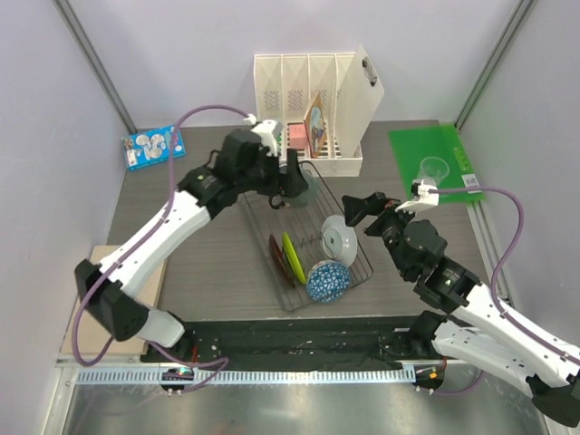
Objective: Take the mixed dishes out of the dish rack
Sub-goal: Pick up the cup from the dish rack, then place the cup at the center of the board.
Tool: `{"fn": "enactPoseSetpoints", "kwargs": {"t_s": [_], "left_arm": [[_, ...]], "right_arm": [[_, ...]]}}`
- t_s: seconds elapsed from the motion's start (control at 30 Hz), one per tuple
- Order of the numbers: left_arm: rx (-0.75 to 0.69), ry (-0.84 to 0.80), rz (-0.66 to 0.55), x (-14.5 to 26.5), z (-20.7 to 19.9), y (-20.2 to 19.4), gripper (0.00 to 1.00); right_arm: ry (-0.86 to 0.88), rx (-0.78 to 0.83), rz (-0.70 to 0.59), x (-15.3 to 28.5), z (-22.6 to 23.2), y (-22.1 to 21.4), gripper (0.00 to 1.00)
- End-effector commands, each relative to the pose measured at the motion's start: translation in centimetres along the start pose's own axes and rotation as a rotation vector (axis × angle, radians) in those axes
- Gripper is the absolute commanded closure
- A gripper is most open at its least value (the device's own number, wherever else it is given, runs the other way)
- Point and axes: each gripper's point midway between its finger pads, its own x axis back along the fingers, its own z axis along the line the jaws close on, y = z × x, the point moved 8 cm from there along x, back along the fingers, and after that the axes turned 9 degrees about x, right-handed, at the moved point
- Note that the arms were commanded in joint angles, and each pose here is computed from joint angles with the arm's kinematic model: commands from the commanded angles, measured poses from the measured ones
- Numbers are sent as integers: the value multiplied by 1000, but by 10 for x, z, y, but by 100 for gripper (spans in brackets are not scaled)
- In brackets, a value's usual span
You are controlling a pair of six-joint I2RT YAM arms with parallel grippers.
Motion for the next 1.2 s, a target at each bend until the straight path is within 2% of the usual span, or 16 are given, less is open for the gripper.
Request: {"fn": "enactPoseSetpoints", "kwargs": {"t_s": [0.0, 0.07, 0.1, 0.13, 0.2, 0.3, 0.33, 0.37, 0.43, 0.6, 0.83, 1.0, 1.17], "left_arm": [[318, -632, -72, 39, -19, 36, 100], [397, -768, -74, 45, -17, 41, 100], [475, -809, -24, 45, -8, 36, 100], [439, -886, -73, 51, -12, 43, 100], [473, -930, -43, 54, -10, 41, 100], [440, -1061, -87, 63, -13, 39, 100], [485, -1087, -51, 62, -12, 35, 100], [448, -1154, -83, 69, -15, 38, 100], [490, -1209, -50, 73, -17, 37, 100], [482, -1347, -50, 79, -16, 33, 100], [476, -1363, -10, 78, -11, 19, 100], [476, -1350, 16, 76, -7, 10, 100], [477, -1344, 29, 76, -5, 3, 100]], "right_arm": [[88, -68, -16, 1, 8, 0, 0], [122, -60, 12, -1, 14, -1, 0], [163, -62, 26, 1, 18, -2, 0], [183, -65, 24, 1, 19, -3, 0], [243, -91, 7, 4, 24, -1, 2], [295, -111, -6, 6, 28, -1, 4], [318, -113, -1, 7, 31, -2, 4], [334, -122, -10, 7, 32, -1, 4], [355, -130, -10, 7, 34, -3, 5], [361, -152, -65, 7, 34, 3, 5], [368, -183, -193, 14, 26, 24, 5], [414, -211, -221, 3, 24, 38, 5], [527, -278, -123, -26, 28, 26, 8]]}}
